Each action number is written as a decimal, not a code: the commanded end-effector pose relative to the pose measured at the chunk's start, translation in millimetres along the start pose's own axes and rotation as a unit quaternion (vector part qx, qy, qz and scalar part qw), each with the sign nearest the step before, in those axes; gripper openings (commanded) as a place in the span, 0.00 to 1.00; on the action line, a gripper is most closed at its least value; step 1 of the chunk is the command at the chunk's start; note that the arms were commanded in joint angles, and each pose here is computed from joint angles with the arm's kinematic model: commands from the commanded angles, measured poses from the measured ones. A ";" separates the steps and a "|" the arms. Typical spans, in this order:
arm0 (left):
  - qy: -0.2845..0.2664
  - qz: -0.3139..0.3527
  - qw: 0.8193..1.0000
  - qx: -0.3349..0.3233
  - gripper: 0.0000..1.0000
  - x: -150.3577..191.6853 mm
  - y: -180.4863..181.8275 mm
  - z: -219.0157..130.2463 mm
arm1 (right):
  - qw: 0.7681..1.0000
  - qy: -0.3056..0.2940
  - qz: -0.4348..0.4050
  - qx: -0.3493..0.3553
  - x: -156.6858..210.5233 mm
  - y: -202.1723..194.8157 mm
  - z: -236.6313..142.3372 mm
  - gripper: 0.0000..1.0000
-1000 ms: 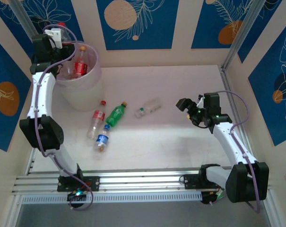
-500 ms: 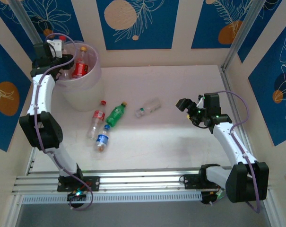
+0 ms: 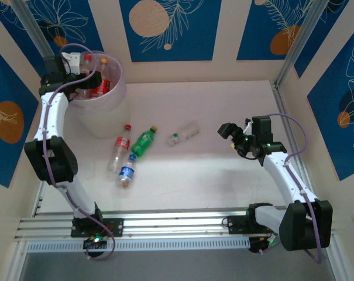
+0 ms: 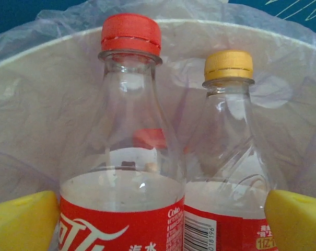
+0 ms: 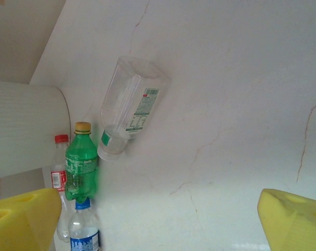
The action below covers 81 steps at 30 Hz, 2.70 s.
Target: Put the plastic bottles in the bin
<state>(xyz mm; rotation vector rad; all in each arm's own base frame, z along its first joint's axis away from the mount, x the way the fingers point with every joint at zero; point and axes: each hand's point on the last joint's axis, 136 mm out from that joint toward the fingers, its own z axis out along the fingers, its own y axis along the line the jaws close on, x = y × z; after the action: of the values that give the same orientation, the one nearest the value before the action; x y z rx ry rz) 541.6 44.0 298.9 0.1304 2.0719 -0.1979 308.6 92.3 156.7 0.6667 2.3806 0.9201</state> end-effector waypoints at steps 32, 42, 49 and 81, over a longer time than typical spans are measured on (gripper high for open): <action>0.026 -0.054 0.998 0.006 0.38 25.5 -2.0 10.3 | 1.000 0.010 -0.001 -0.015 5.6 6.5 0.0 0.97; -0.020 -0.025 0.999 0.014 0.71 -28.3 -18.0 -36.1 | 1.000 0.017 -0.006 -0.017 7.1 11.2 5.2 0.97; -0.057 -0.001 0.998 0.006 0.81 -54.0 -43.2 -86.3 | 1.000 0.019 -0.016 -0.014 6.8 16.2 6.8 0.97; 0.325 -0.016 0.945 -0.029 1.00 266.4 -156.0 -140.8 | 0.998 0.034 -0.036 -0.028 -4.9 37.7 31.0 0.97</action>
<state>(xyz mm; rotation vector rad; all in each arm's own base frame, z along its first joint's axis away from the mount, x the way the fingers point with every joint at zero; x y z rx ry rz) 245.5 -81.4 158.4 0.2100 2.7678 -0.1231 337.1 122.1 151.4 0.5797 2.4339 0.9505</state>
